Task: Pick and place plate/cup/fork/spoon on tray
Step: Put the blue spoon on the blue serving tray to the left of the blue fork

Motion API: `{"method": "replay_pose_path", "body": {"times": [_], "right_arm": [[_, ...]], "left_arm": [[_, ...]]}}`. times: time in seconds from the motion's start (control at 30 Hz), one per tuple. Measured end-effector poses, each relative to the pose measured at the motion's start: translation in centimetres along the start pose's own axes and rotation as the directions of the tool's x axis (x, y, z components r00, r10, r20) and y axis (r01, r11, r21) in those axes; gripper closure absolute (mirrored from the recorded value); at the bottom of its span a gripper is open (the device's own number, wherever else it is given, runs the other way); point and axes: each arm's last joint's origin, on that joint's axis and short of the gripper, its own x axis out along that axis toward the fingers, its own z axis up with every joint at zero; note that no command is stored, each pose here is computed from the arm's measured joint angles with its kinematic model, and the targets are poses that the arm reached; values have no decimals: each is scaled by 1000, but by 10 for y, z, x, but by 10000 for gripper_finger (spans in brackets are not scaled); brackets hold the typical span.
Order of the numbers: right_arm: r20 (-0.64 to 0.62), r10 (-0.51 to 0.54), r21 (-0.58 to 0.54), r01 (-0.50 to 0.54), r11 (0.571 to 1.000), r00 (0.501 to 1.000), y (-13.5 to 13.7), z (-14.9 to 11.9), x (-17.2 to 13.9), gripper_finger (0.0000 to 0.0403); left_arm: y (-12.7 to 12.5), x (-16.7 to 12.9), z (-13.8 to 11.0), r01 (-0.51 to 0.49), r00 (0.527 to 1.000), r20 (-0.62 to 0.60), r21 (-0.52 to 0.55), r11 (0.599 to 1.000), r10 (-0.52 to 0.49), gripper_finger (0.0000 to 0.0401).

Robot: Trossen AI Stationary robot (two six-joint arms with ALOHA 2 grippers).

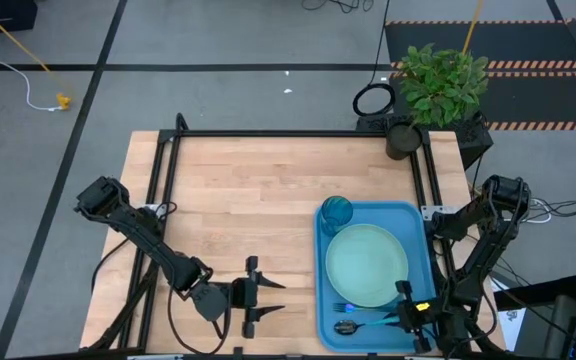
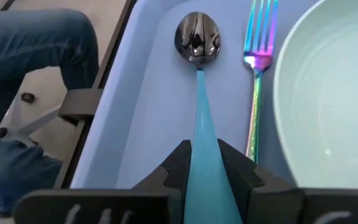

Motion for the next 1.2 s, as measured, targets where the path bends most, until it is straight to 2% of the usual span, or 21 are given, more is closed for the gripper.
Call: {"method": "replay_pose_path", "body": {"times": [0.4,0.6,0.8,0.97,1.13,1.2], "right_arm": [[-38,19,50,-17,999,999,0,-1,0,308],[-37,20,51,-18,999,999,0,-1,0,304],[-15,32,81,-31,996,999,1,4,2,318],[48,43,109,-48,993,998,-1,19,13,337],[95,132,58,-138,989,987,2,36,33,365],[95,139,36,-143,989,986,3,41,40,377]], "left_arm": [[0,0,0,0,1000,0,0,1000,0,190],[0,0,0,0,1000,0,0,1000,0,190],[1,0,0,-2,1000,0,-1,1000,2,190],[4,3,1,-13,1000,-1,-8,1000,13,190],[7,4,1,-21,1000,-1,-13,1000,21,190],[7,4,1,-21,1000,-2,-12,1000,21,190]]}}
